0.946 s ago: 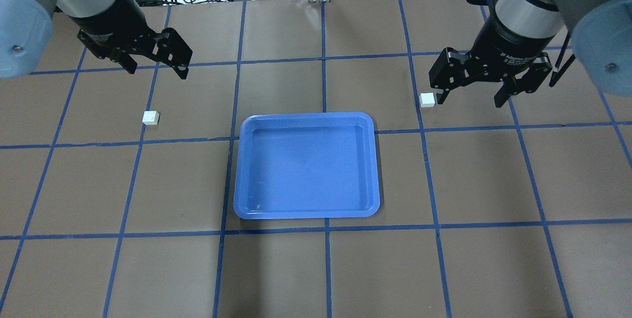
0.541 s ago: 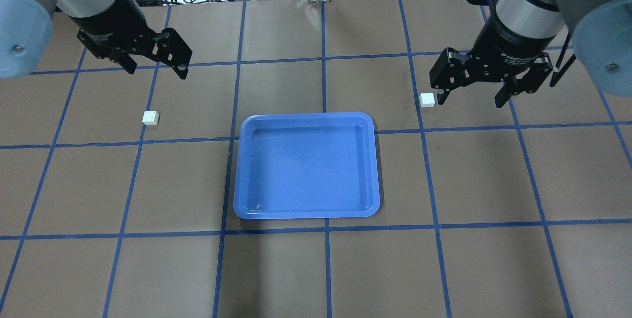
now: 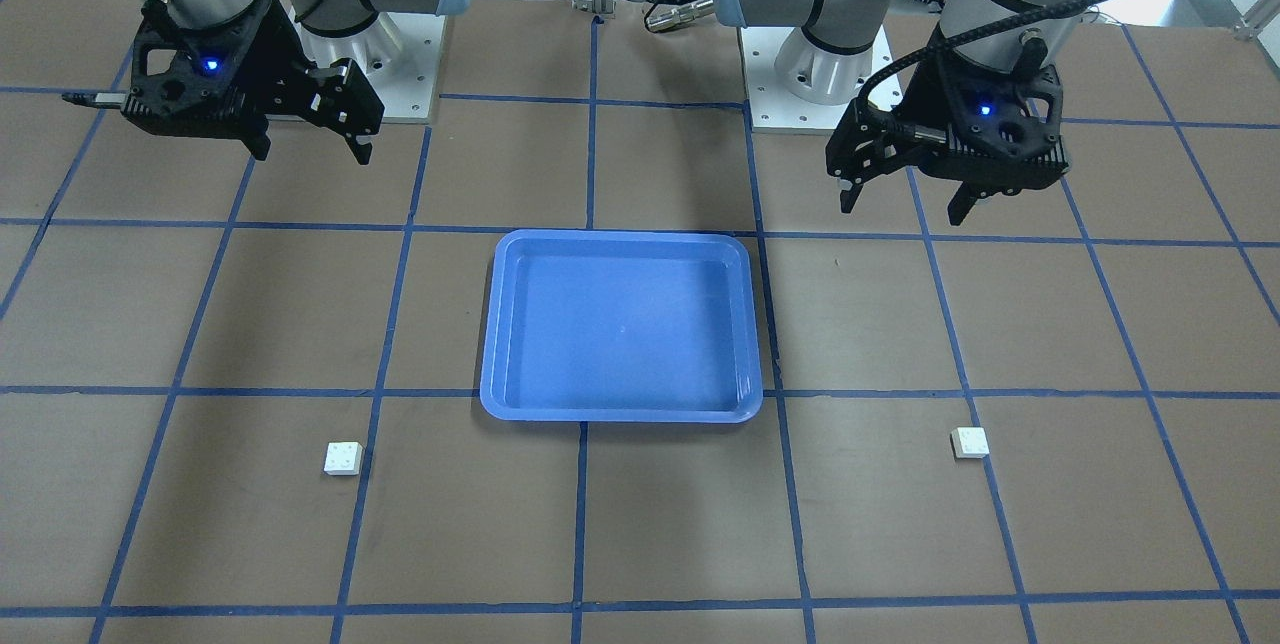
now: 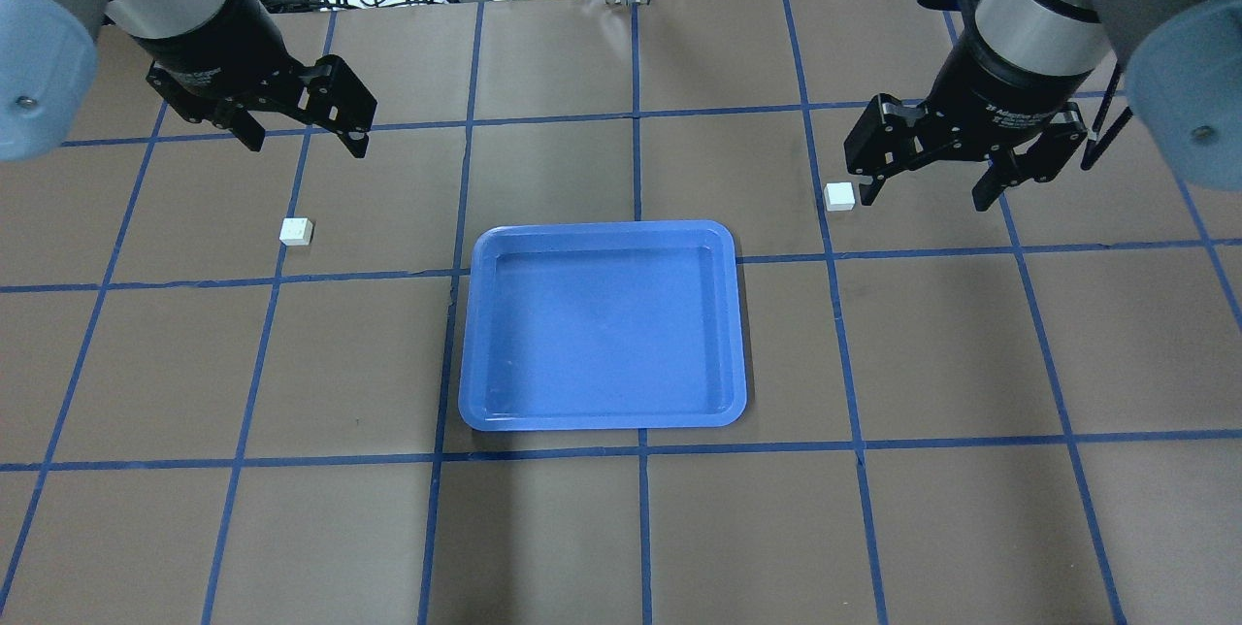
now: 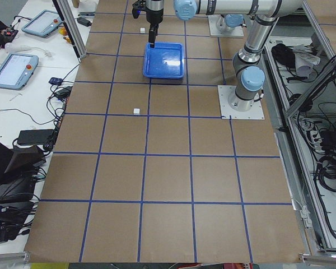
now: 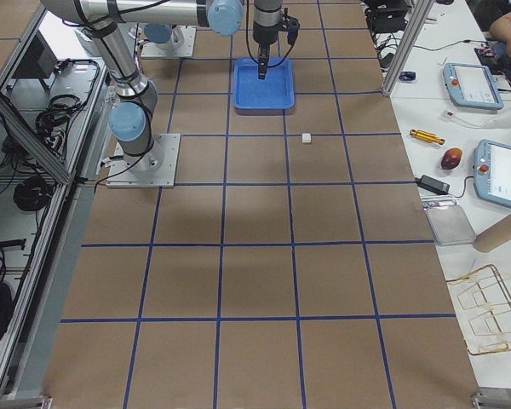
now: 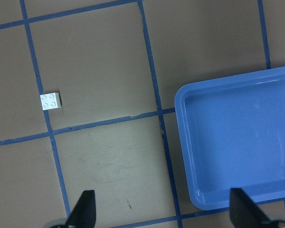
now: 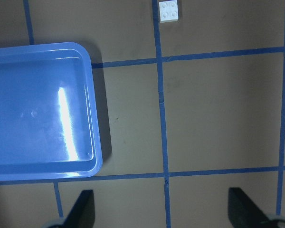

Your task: Assemble white blocks and place on blue tray

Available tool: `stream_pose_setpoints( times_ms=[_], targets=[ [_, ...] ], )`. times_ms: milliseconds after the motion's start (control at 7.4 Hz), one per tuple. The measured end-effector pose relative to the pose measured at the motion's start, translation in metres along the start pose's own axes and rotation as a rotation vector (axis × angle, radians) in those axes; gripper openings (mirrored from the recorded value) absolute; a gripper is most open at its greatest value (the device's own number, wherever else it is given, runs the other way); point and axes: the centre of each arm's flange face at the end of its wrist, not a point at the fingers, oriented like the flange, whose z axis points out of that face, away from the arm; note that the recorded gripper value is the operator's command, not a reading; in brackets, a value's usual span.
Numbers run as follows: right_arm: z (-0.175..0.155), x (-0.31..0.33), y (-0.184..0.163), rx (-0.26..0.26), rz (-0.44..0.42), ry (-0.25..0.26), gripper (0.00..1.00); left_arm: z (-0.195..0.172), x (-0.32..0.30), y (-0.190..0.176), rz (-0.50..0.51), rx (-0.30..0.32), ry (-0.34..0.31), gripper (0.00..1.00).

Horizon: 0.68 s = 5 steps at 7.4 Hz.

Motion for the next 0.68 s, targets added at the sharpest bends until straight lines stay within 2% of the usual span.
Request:
stream_pose_setpoints(
  times_ms=[135,270,676],
  targets=[
    [0.001,0.002,-0.003,0.004,-0.012,-0.002,1.00,-0.001,0.000,0.002,0.004,0.001,0.002,1.00],
    [0.001,0.005,-0.007,0.013,-0.067,-0.008,1.00,-0.002,0.000,0.004,0.005,0.003,0.002,1.00],
    [0.008,0.040,-0.033,0.048,-0.352,-0.004,1.00,0.011,-0.026,-0.004,-0.040,-0.017,-0.001,1.00]
  ],
)
